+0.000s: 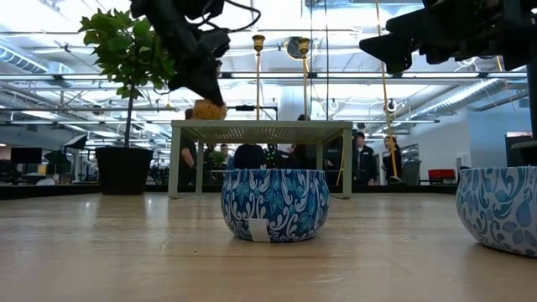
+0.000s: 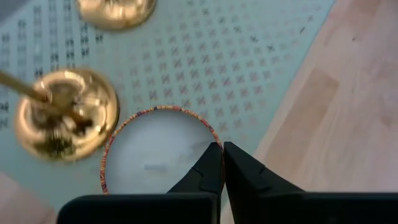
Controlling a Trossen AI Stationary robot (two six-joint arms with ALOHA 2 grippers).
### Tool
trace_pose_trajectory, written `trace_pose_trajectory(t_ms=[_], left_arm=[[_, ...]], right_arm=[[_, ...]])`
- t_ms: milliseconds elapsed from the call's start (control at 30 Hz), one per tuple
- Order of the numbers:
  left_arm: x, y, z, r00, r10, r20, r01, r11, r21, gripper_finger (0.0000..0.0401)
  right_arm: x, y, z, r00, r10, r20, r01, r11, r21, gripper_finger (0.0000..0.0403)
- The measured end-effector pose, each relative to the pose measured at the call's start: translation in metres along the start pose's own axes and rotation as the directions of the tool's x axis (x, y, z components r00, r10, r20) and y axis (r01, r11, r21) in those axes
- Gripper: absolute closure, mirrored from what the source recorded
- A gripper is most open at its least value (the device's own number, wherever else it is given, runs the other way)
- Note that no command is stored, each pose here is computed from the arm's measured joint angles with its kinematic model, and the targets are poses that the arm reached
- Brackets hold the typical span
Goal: Pick & Place candle stick holders
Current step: Put the orange scented candle on the shelf
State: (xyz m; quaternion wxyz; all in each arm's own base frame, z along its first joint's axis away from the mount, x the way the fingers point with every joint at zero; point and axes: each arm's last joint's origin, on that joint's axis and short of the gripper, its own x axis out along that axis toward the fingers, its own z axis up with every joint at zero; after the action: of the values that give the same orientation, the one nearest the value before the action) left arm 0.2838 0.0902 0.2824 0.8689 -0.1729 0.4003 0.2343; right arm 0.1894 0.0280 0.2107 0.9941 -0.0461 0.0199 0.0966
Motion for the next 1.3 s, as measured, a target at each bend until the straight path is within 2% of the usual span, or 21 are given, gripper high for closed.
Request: trace_pose_trajectory(t_ms=[233,500,667,1300], left_arm=[[0.0002,0.0045,-0.0026,0.999,-0.015,-0.045,0.015,1.0,-0.013,0.0395],[0.0002,0.0048,-0.0023,0.999,-0.02,-0.045,0.019,1.0,-0.011,0.0358],[0.0002,0.0059,-0.002,0.999,0.016,-0.034,-0.017,1.0,-0.011,0.0356],[0.0003,0.0049,0.0004,1.0,0.004,-0.01,-0.004,1.0,0.013,0.0354]], right_arm=[[0.0,0.0001,0.0,1.0,0.0,0.0,0.0,1.0,0.0,0.0135],[0.0,0.0001,0.0,1.0,0.0,0.0,0.0,1.0,0.0,0.0135],[0.0,0.0001,0.0,1.0,0.0,0.0,0.0,1.0,0.0,0.0135],[0.0,0.0,-0.0001,1.0,0.0,0.0,0.0,1.0,0.0,0.0135]])
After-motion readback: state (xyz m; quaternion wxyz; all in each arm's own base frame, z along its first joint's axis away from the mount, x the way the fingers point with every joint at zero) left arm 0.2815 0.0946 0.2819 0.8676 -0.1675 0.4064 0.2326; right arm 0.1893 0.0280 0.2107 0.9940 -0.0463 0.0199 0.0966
